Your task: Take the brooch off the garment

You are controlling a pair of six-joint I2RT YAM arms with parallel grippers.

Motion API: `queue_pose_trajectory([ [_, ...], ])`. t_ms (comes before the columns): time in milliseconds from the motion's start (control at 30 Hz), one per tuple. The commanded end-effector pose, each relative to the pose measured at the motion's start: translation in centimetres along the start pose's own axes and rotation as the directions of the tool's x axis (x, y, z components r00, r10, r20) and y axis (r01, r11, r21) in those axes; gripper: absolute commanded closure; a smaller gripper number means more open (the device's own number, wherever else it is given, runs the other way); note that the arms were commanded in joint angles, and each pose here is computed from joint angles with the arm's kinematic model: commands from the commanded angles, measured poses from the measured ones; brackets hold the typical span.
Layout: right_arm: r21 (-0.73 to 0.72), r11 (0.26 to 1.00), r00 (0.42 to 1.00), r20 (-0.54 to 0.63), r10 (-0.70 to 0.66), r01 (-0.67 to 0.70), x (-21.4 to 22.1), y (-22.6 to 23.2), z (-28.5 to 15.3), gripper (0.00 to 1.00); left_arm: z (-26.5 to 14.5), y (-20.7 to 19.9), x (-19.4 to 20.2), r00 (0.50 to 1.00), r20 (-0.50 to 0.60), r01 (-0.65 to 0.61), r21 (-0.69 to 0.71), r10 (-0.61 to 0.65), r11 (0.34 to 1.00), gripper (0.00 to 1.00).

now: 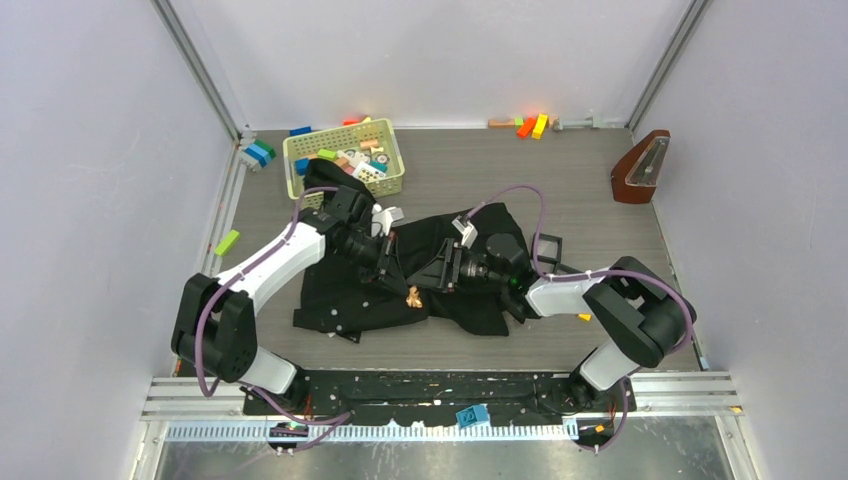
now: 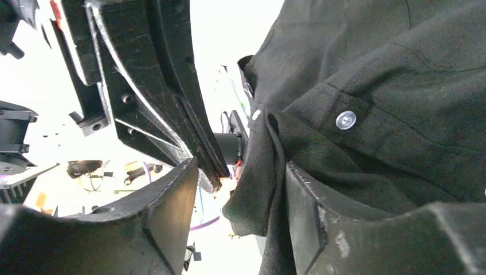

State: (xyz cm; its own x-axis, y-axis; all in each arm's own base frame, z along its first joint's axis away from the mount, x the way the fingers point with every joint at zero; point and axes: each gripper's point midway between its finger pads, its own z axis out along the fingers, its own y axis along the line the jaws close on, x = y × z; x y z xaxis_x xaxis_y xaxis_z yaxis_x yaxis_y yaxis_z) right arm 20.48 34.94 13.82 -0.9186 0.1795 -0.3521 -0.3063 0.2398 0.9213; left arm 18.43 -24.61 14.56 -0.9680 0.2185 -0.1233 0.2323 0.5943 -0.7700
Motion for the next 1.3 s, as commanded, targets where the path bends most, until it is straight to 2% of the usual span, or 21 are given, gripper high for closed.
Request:
queue_pose_trajectory([
  [0, -0.158, 0.986, 0.998, 0.016, -0.055, 0.057, -0.9, 3.9, 0.2, 0.42, -1.2, -2.6, -1.7, 0.998, 0.054, -0.042, 0.118, 0.036, 0.992, 1.0],
  [167, -0.179, 0.982, 0.998, 0.009, -0.065, 0.065, -0.7, 4.4, -0.1, 0.45, -1.7, -2.2, -2.4, 0.997, 0.081, -0.025, 0.126, 0.015, 0.992, 1.0],
  [433, -0.199, 0.977, 0.997, -0.005, -0.08, 0.077, 0.0, 4.9, -0.9, 0.43, -2.3, -2.4, -2.9, 0.994, 0.112, -0.033, 0.153, 0.016, 0.988, 1.0],
  [533, -0.197, 0.977, 0.996, -0.008, -0.087, 0.084, 0.2, 5.0, -1.2, 0.56, -2.3, -2.3, -2.9, 0.994, 0.113, -0.03, 0.155, 0.012, 0.987, 1.0],
  [667, -0.203, 0.975, 0.996, -0.006, -0.093, 0.09, 0.3, 5.3, -1.4, 0.67, -2.3, -2.3, -2.8, 0.993, 0.114, -0.029, 0.158, 0.011, 0.987, 1.0],
  [800, -0.203, 0.975, 0.995, -0.006, -0.098, 0.094, 0.3, 5.3, -1.5, 0.72, -2.3, -2.4, -2.8, 0.993, 0.117, -0.032, 0.159, 0.013, 0.987, 1.0],
  [900, -0.202, 0.975, 0.995, -0.007, -0.101, 0.097, 0.4, 5.3, -1.5, 0.81, -2.3, -2.4, -2.7, 0.993, 0.118, -0.031, 0.16, 0.012, 0.987, 1.0],
  [1033, -0.197, 0.975, 0.995, -0.006, -0.103, 0.1, 0.4, 5.2, -1.5, 0.86, -2.3, -2.4, -2.7, 0.993, 0.119, -0.03, 0.162, 0.01, 0.986, 1.0],
  [1200, -0.163, 0.981, 0.993, -0.022, -0.114, 0.109, 0.6, 4.6, -1.5, 0.86, -2.5, -2.5, -2.8, 0.992, 0.124, -0.035, 0.162, 0.015, 0.986, 1.0],
  [1267, -0.137, 0.983, 0.991, -0.035, -0.129, 0.123, 0.8, 4.2, -1.6, 0.77, -2.6, -2.5, -2.8, 0.991, 0.129, -0.042, 0.151, 0.022, 0.988, 1.0],
])
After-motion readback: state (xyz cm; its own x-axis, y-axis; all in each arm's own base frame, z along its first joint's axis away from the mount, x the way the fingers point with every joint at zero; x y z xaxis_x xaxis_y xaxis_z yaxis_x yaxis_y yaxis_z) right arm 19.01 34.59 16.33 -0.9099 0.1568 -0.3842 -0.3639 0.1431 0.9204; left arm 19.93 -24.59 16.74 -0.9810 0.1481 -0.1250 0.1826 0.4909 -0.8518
